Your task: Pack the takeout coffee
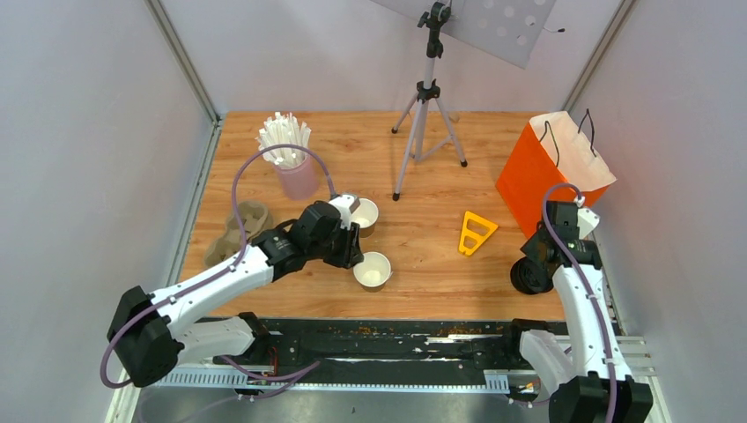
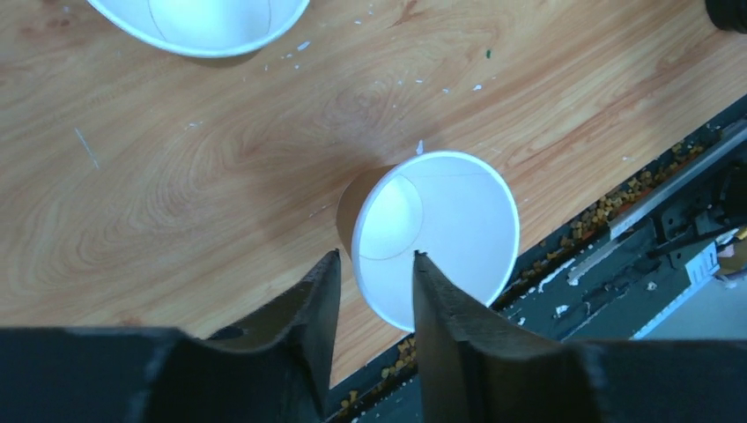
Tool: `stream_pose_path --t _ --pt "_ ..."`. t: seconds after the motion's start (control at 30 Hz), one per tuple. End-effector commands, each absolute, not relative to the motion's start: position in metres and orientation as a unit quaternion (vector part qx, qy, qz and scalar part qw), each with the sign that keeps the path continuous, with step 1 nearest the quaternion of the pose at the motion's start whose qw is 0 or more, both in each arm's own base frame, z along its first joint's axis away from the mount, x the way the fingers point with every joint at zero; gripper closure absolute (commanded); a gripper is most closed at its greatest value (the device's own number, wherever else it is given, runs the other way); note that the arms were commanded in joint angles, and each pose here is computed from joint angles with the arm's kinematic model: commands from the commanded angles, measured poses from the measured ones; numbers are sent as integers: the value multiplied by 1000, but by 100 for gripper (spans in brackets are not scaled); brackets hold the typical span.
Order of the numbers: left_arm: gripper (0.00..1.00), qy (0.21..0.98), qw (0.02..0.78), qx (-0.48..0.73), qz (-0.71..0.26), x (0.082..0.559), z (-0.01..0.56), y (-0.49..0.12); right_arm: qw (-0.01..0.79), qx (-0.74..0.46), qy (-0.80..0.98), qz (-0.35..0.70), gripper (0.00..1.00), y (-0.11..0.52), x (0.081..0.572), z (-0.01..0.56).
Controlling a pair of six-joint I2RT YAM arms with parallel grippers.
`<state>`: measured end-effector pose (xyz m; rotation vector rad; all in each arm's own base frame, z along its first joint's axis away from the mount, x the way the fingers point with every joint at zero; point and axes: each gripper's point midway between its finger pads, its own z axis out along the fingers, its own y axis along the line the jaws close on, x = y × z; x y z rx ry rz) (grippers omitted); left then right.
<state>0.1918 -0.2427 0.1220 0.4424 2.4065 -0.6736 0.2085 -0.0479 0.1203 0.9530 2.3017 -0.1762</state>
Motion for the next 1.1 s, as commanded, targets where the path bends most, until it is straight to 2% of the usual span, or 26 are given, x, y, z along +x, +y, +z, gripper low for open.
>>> stream_pose_path --t 0.0,0.1,0.37,0.8,1.07 --pt "49 881 337 190 -273 195 175 -246 323 386 863 -50 65 -49 211 121" --pt "41 875 350 201 -267 192 193 -239 320 397 859 -44 66 -48 208 118" --pt "34 854 398 225 -249 183 210 -212 333 390 858 6 69 -33 211 117" --pt "29 846 426 234 -217 176 191 -185 315 410 856 20 71 -27 207 105" --pt "28 852 417 238 -209 177 186 -185 305 413 858 15 74 -27 204 98"
